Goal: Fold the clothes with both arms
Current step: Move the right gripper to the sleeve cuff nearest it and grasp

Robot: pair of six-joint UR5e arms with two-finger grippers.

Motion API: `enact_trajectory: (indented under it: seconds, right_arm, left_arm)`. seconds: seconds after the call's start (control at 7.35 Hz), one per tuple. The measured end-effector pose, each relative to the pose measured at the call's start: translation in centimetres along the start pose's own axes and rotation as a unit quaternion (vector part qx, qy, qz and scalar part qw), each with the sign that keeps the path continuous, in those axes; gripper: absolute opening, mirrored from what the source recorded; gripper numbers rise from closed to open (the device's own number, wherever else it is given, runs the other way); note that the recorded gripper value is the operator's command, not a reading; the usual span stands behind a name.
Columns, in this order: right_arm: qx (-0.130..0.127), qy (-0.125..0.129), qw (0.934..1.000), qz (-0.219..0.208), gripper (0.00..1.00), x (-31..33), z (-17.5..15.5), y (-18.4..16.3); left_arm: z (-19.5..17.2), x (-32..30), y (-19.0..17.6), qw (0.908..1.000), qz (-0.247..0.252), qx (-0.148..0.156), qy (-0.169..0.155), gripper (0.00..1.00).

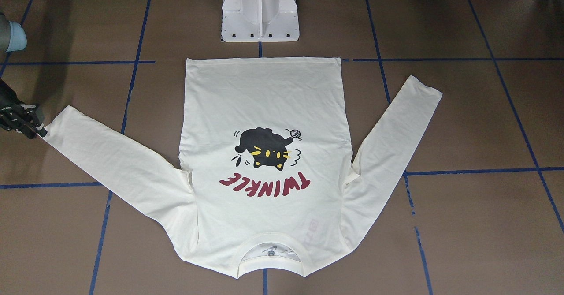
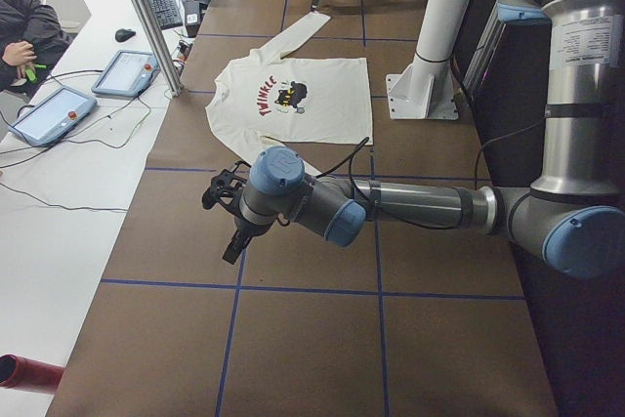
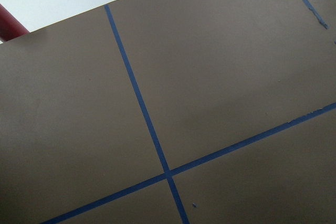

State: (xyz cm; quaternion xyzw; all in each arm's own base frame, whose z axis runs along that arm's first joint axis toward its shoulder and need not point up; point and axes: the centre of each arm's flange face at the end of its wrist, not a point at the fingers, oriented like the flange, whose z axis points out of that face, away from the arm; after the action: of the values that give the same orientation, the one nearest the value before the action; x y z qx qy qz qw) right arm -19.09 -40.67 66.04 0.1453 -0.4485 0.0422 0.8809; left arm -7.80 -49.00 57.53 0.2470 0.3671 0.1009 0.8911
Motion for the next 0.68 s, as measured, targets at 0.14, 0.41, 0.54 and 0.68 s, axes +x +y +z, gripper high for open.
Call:
enact_trajectory:
  seconds: [0.14, 0.41, 0.54, 0.68]
  right_arm:
    - [0.000, -0.001, 1.0000, -0.002, 0.00, -0.1, 0.0, 0.0]
    - [0.000, -0.005, 1.0000, -0.007, 0.00, -0.6, -0.2, -0.1]
    - [0.000, -0.010, 0.9999, -0.011, 0.00, -1.5, -0.6, -0.3]
    - [-0.003, -0.012, 0.9999, -0.011, 0.00, -3.5, -1.5, -1.1]
  left_arm:
    - [0.0, 0.0, 0.0, 1.0000, 0.000, 0.000, 0.000, 1.00]
    - [-0.1, 0.0, 0.0, 1.0000, 0.000, 0.001, 0.001, 1.00]
    - [-0.1, 0.1, 0.0, 1.0000, 0.001, 0.001, 0.001, 1.00]
    - [-0.1, 0.1, 0.0, 1.0000, 0.001, 0.001, 0.001, 1.00]
